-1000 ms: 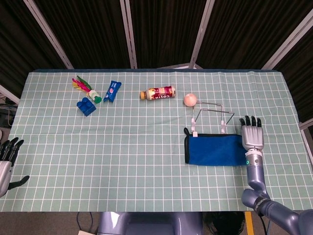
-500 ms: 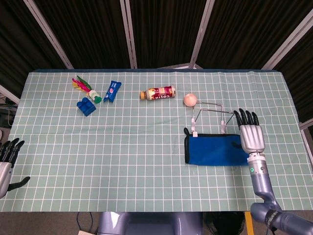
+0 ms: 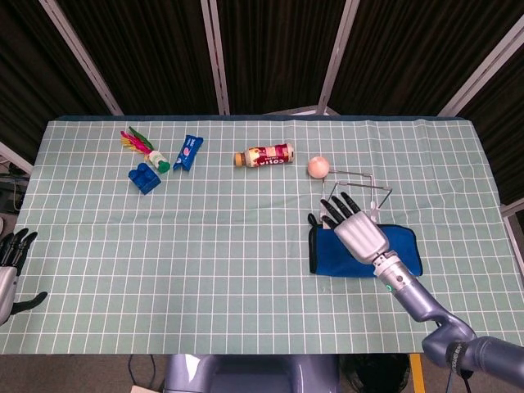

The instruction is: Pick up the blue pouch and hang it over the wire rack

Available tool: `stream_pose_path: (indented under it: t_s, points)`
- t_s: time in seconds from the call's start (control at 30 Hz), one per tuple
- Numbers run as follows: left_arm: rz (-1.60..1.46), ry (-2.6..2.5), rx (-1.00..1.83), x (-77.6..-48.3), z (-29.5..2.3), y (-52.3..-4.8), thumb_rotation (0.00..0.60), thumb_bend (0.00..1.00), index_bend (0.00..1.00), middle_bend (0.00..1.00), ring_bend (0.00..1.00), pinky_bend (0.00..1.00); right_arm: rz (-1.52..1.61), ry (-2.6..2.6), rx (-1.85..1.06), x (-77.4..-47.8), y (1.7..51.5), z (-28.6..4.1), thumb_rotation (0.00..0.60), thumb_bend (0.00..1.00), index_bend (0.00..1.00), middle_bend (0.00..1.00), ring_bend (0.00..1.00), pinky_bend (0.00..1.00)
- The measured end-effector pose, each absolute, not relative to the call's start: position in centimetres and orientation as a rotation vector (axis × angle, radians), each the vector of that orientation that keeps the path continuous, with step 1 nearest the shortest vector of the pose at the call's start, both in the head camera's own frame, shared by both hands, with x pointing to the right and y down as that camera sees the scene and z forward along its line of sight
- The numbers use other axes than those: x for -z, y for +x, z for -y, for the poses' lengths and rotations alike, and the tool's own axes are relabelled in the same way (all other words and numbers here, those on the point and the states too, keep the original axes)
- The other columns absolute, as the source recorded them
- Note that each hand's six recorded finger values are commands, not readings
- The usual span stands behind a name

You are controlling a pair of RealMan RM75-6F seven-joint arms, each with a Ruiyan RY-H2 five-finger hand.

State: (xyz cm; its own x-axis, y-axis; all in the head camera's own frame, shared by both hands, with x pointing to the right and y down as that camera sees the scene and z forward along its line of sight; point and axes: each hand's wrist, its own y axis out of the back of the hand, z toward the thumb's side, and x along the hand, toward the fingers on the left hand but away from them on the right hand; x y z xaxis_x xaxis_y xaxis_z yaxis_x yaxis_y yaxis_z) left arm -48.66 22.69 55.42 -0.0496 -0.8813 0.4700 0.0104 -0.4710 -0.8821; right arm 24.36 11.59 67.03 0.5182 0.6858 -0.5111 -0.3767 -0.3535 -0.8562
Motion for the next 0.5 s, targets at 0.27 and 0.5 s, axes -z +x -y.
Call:
stream_pose_path:
  t_s: [0.27, 0.5]
  points:
    - [-0.951, -1.514, 1.631, -55.9, -22.5, -49.1, 0.600, 0.00, 0.00, 0.00, 0.00, 0.00, 0.069, -1.536, -1.060, -69.6, 21.8, -12.2, 0.600, 0.07, 0.25, 0.00, 0.00, 0.00]
    - [-0.941, -1.518, 1.640, -56.2, -22.5, -49.0, 0.600, 0.00, 0.00, 0.00, 0.00, 0.00, 0.006, -1.514, -1.019, -70.5, 21.1, -13.0, 0.600, 0.07, 0.26, 0.00, 0.00, 0.00]
